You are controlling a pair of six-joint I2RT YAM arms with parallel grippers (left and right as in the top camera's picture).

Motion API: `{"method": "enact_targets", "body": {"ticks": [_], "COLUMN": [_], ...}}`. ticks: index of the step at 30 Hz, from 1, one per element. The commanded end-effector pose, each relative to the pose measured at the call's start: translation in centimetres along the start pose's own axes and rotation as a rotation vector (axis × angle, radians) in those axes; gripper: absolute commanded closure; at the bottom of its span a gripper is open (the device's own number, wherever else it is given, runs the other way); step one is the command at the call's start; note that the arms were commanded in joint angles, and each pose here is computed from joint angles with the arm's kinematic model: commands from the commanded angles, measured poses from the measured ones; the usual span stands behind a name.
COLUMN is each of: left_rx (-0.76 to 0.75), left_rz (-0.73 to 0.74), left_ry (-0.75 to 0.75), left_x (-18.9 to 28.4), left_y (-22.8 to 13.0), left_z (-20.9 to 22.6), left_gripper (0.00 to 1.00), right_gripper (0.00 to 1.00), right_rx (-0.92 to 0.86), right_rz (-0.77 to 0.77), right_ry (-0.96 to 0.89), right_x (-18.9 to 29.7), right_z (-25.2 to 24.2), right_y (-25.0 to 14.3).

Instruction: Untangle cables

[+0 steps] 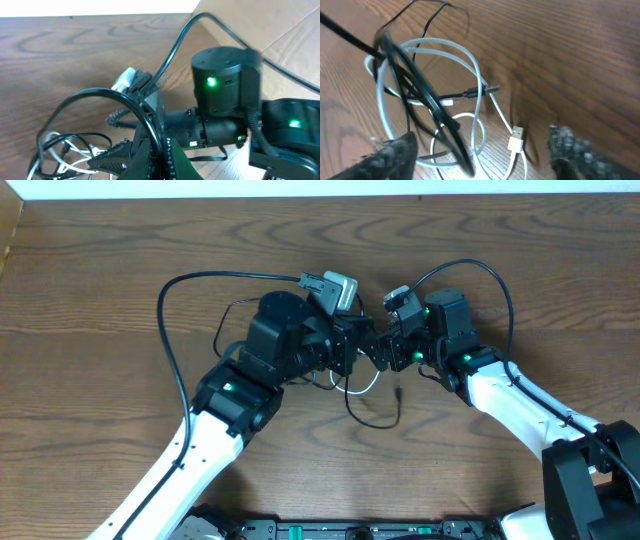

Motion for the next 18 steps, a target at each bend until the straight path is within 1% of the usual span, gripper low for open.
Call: {"method": "enact_targets", "body": {"ticks": [1,3,4,5,6,7,8,10,12,13,16,18], "left_rx": [-0.049,-0.053,-0.053,-0.052,-0.051,-0.05,-0.049,-0.04,-0.017,-0.008,0.012,0.032], "left_rz": [-0.07,-0.081,-0.084,-0.083,-0.081,-0.078,-0.073,-0.041,0.02,0.053,0.162,0.212], "left_ry": [-0.02,-0.019,-0.018,-0.017,-0.016,-0.016,-0.015,0.041,0.168,0.233,0.47,0.576], "left_x": [1.6,1.9,2.0,2.0,2.0,1.9,1.9,1.9,2.0,2.1,3.3,4.4], "left_y": [1.6,1.8,1.9,1.9,1.8,1.8,1.7,1.0,-0.2,-0.8,-2.9,-3.9], "left_z": [-1.0,-1.0,-1.0,-1.0,-0.9,-0.9,-0.9,-0.2,1.3,2.0,4.8,6.3], "left_gripper": [0.93,0.93,0.93,0.93,0.93,0.93,0.93,0.92,0.92,0.93,0.93,0.93], "right_gripper": [0.29,0.37,0.46,0.66,0.83,0.92,0.99,0.99,0.99,0.99,0.99,0.99], "right_rx": [0.002,-0.008,-0.011,-0.014,-0.016,-0.017,-0.017,-0.025,-0.077,-0.113,-0.239,-0.287], "right_rz": [0.016,0.035,0.041,0.046,0.05,0.052,0.05,0.035,0.014,-0.002,-0.081,-0.126], "right_ry": [0.007,0.001,-0.002,-0.005,-0.006,-0.008,-0.015,-0.096,-0.232,-0.315,-0.651,-0.84], "right_x": [0.0,0.0,0.0,0.0,0.0,0.0,0.0,0.0,0.3,0.6,2.4,3.9], "right_z": [0.2,0.1,0.1,0.0,0.0,0.0,-0.1,-1.0,-2.6,-3.5,-7.1,-9.0], "right_y": [-0.2,-0.6,-0.7,-0.8,-0.9,-0.9,-0.9,-0.8,-0.9,-0.9,-1.3,-1.8]}}
Point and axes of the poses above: each gripper's point midway between its finger pads, its own x axis back along the fingers, its own z axis along the line the jaws close on, y = z × x, the point moved 6 cm from there along x, back along the fingers, and after that the axes turned 15 degrees about -x, right-handed, at the moved point
